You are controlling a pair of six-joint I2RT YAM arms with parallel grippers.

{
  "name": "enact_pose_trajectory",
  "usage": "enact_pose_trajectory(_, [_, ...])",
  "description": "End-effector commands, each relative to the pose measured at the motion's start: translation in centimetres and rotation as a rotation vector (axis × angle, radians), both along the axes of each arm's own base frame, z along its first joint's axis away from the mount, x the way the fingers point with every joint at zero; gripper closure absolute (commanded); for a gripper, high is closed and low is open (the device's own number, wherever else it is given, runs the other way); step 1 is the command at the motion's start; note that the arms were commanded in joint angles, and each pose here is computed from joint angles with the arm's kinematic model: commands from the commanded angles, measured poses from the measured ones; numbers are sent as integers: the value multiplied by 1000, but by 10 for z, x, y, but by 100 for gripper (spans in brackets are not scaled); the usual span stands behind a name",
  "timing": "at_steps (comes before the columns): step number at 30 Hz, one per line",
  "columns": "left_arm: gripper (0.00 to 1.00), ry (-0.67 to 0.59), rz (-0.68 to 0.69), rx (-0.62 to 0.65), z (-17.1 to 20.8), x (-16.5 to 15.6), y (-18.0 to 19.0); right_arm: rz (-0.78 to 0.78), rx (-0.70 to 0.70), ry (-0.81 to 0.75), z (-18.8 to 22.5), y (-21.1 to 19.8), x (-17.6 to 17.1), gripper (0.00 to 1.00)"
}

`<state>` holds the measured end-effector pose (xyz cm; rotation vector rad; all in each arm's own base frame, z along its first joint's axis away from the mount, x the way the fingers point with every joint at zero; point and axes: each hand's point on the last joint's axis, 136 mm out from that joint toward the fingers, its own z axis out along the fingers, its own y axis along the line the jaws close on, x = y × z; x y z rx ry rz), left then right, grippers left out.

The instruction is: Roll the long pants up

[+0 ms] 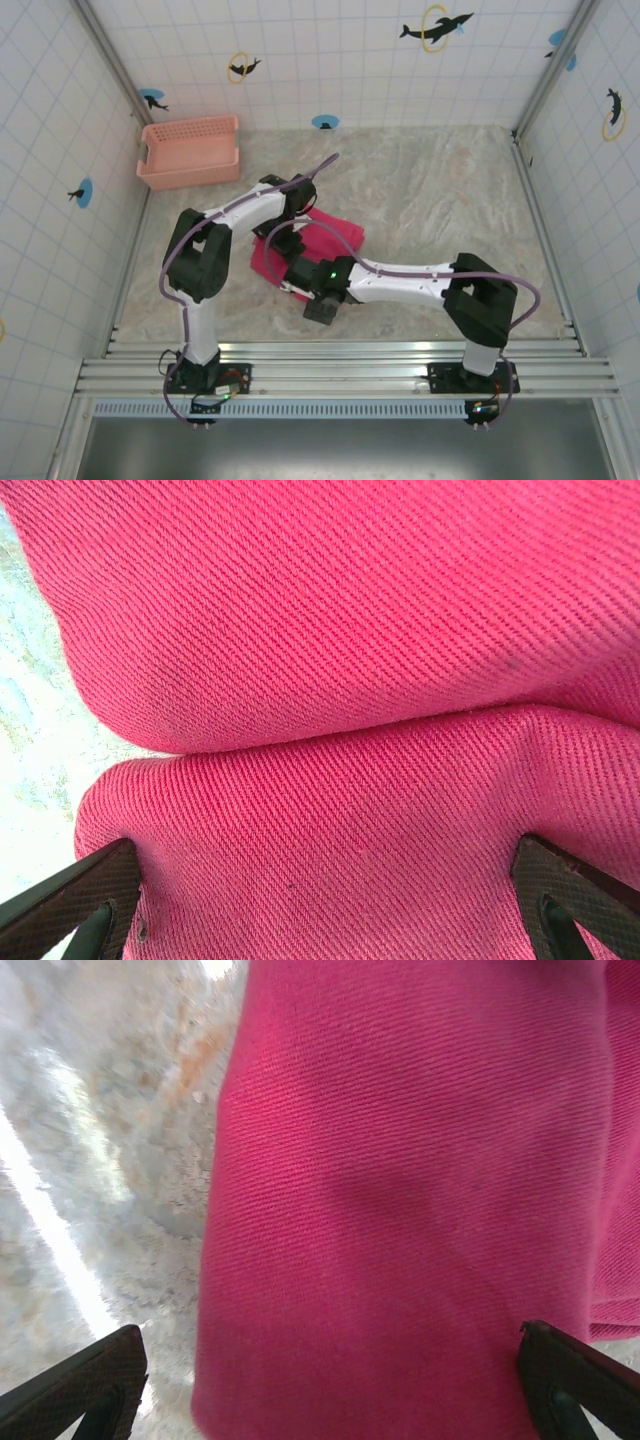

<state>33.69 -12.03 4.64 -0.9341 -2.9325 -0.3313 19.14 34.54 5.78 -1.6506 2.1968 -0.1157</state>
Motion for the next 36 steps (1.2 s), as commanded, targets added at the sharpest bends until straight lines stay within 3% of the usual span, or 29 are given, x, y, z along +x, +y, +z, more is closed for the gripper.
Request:
enact_pose_trajectory(1, [2, 35, -11, 12, -19, -1, -1, -5, -74, -65, -17, -3, 9, 2])
enact_pose_trajectory(9, [3, 50, -29, 3, -17, -3, -2, 55, -221, -169, -51, -13, 23, 0])
enact_pose_trajectory(10, [3, 51, -31, 4, -16, -3, -1, 58, -245, -195, -53, -16, 27, 4])
enact_pose_trajectory(12, [3, 56, -42, 1, -14, -4, -2, 85, -268, -178, -59, -20, 30, 16])
enact_pose_trajectory(14, [3, 60, -48, 4, -12, -5, -1, 116, -278, -134, -65, -22, 30, 37])
enact_pose_trajectory(16, [2, 57, -53, 3, -8, -4, -1, 126, -263, -86, -68, -23, 30, 52])
enact_pose_trajectory(18, [3, 44, -58, 2, -2, -4, 0, 129, -218, 0, -68, -21, 26, 66])
enact_pose_trajectory(21, [3, -1, -46, -3, 18, 2, 6, 157, -103, 172, -56, -11, 8, 72])
enact_pose_trajectory(29, [3, -171, -15, -14, 103, 25, 27, 151, 176, 661, 19, 17, -36, 75])
enact_pose_trajectory(33, [2, -220, -1, -15, 125, 25, 32, 112, 379, 801, 60, 32, -36, 75])
enact_pose_trajectory(36, [3, -233, 6, -24, 129, 22, 33, 28, 523, 858, 73, 35, -17, 75])
